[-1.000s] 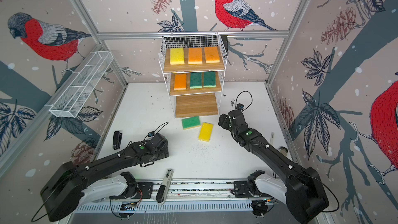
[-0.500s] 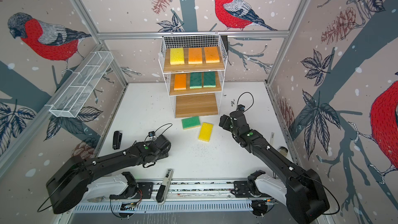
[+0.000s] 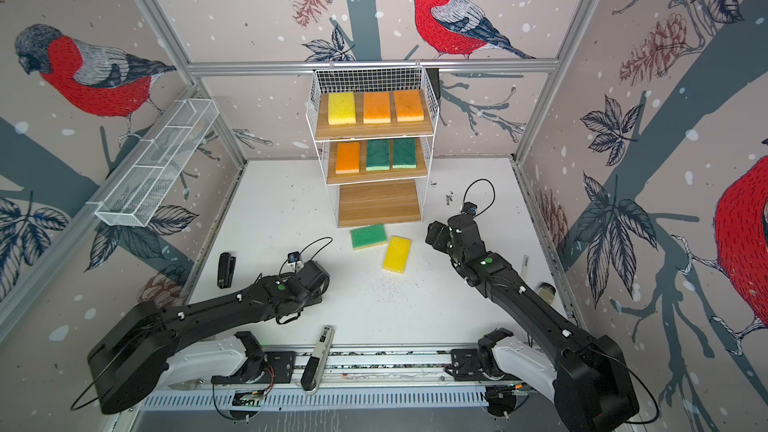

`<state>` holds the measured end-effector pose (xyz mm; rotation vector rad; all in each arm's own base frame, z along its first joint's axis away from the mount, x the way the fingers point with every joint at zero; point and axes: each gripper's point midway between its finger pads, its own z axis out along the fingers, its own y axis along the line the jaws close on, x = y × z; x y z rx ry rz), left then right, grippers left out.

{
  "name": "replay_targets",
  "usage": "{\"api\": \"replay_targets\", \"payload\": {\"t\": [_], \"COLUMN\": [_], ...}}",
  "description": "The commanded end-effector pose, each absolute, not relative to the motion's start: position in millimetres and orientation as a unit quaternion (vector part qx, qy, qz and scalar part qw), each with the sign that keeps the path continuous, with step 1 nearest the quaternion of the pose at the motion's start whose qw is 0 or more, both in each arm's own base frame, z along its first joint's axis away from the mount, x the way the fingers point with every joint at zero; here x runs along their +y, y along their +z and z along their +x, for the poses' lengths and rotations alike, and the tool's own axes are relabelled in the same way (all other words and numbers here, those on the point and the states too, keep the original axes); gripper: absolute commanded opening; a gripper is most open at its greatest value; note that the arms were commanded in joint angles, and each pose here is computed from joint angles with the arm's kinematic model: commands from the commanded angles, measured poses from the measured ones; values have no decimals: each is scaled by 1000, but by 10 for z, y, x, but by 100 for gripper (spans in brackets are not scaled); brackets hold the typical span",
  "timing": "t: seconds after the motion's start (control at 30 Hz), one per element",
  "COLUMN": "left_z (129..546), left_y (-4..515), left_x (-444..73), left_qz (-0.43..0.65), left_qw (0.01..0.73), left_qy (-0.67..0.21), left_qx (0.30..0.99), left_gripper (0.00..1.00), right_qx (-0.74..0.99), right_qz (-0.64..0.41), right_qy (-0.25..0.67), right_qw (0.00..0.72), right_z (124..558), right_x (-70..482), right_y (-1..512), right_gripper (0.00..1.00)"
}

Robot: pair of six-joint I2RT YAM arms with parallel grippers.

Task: Place and organize the cleaning sponges onto the shelf
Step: 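Lift the dark green pad with the left gripper and carry it toward the shelf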

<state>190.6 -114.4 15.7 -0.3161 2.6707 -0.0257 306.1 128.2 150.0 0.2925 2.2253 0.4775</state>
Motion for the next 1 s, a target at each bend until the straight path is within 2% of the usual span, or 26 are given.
{"api": "replay_targets", "payload": {"t": [0.0,0.47,0.97], "left_z": [1896,2345,3048], "left_y": [246,804,1043], "left_x": [-1310,-2001,-2404], "left_qz": [-90,-10,26], "left_qw": [215,307,385], "left_qy": [-31,-70,-17], "left_qx": [972,949,922], "left_gripper": [62,59,58], "right_qx": [883,876,865], "right_qz": [114,126,134], "right_qy": [188,202,207], "right_qw": [415,419,436], "right_z": [3059,2951,2900], "right_x": [1258,1197,1111], "right_y": [1535,1547,1579], "right_gripper": [86,86,87]}}
